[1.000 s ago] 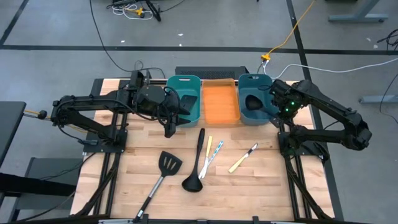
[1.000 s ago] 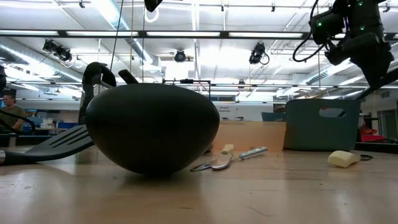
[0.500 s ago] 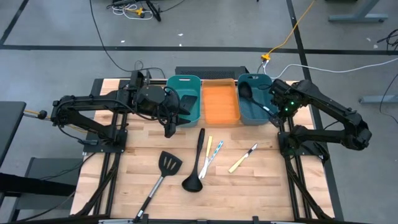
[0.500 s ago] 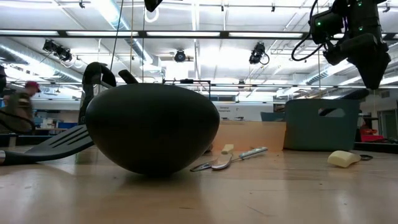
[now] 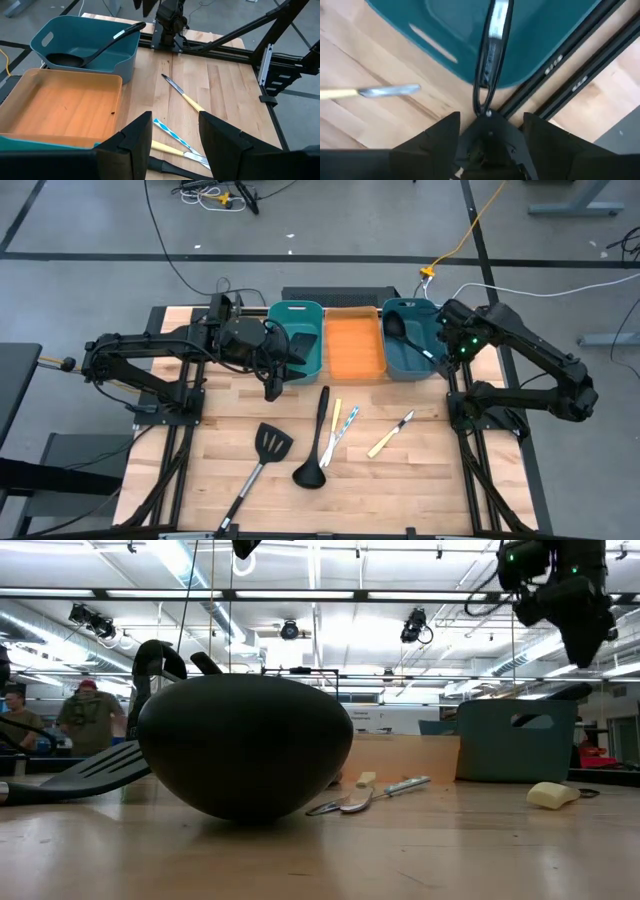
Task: Pick & Place Kitchen Items
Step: Put the right yellow table knife into the orange bin
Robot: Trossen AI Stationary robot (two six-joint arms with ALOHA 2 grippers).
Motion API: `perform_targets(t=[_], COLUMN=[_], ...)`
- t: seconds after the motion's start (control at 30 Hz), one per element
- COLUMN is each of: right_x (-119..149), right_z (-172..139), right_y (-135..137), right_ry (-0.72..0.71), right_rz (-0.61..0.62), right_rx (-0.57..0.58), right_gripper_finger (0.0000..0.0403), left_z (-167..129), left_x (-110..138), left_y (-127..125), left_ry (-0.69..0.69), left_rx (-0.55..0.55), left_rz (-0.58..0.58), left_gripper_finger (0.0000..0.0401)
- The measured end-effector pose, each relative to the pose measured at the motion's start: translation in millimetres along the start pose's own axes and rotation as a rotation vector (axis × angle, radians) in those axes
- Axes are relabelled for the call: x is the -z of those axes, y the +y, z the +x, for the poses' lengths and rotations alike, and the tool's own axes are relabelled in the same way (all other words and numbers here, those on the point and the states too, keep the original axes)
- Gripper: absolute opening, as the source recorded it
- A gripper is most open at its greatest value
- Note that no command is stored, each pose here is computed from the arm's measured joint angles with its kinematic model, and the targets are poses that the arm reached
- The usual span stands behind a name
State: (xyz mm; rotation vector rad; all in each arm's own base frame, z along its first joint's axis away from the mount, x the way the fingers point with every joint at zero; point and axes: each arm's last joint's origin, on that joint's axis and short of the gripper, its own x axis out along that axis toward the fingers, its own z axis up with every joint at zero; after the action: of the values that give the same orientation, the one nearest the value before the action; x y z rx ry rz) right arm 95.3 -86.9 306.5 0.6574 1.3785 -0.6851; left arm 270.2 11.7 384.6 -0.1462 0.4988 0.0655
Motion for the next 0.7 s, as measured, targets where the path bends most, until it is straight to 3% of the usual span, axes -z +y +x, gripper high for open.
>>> perform_targets(t=[0.37,0.7], right_x=[-6.4,-4.5], right_z=[-53.6,-71.5], right_y=[3.1,3.7], right_ry=[-0.269,-0.509], right_rz=[-0.022,-0.030], right_rx=[-0.042,-0.083], right_gripper_finger=[0.0224,0.0224], left_z=[0.0,0.0], left_x=[0.0,0.0], left_y=[0.0,0.0], left_ry=[0.000,0.000], left_rx=[0.000,0.000], left_rz=[0.000,-0.038], left_gripper_finger=[0.0167,0.0167])
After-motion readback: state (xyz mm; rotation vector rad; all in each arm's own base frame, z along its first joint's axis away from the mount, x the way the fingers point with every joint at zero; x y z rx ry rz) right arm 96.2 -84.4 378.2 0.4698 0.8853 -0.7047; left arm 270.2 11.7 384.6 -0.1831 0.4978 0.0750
